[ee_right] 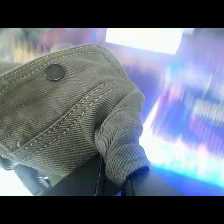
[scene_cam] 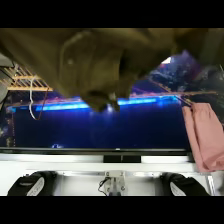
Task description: Fold the shirts.
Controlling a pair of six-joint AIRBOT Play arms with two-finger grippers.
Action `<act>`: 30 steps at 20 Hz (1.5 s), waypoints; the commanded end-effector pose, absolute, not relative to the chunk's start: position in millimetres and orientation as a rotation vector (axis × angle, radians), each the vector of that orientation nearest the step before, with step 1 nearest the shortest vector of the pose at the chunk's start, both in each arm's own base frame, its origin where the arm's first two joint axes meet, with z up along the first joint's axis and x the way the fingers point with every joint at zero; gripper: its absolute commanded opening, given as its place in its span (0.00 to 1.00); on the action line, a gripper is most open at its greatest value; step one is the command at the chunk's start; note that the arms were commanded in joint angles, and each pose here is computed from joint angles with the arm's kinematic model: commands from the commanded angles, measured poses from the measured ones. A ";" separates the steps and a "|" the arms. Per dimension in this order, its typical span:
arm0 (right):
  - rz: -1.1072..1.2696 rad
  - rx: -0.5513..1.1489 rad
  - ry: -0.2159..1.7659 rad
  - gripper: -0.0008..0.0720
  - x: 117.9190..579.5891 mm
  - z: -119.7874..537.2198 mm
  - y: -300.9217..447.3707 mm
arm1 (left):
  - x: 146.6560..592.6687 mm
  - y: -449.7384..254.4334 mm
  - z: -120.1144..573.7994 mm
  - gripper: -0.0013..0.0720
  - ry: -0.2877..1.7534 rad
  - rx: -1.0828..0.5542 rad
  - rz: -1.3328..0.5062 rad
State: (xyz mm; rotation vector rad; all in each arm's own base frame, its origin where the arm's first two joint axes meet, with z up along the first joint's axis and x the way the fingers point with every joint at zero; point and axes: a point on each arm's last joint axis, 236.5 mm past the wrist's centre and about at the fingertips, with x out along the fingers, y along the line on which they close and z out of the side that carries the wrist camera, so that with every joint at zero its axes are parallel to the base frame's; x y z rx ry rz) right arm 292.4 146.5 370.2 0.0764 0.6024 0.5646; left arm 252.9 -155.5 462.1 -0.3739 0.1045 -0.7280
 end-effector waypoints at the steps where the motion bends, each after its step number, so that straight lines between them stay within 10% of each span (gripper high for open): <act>1: 0.599 0.074 0.986 0.20 258.3 301.9 148.5 | 274.2 -159.4 410.3 0.08 0.268 -0.414 -0.725; 9: 0.502 0.304 1.242 0.28 407.0 112.0 184.6 | 404.6 -229.3 157.3 0.10 0.814 -0.584 -0.667; 10: 0.501 0.339 1.264 0.64 418.8 93.4 189.9 | 416.8 -243.0 132.5 0.29 0.853 -0.606 -0.654; 11: 0.533 0.382 1.293 0.90 423.3 80.7 196.3 | 426.2 -252.8 110.4 0.68 0.899 -0.632 -0.646; 12: 0.565 0.419 1.311 0.90 424.3 76.4 198.6 | 431.8 -255.8 97.3 0.98 0.940 -0.641 -0.649; 17: 0.452 0.230 1.474 0.90 385.2 65.7 130.9 | 427.7 -173.8 93.9 1.00 1.093 -0.585 -0.622; 19: 0.389 0.089 1.566 0.90 360.3 53.2 117.0 | 394.8 -126.3 65.9 0.81 1.266 -0.527 -0.508; 30: 0.625 -0.026 1.681 0.90 302.3 -37.4 248.8 | 259.1 -136.0 -68.8 0.82 1.502 -0.595 -0.388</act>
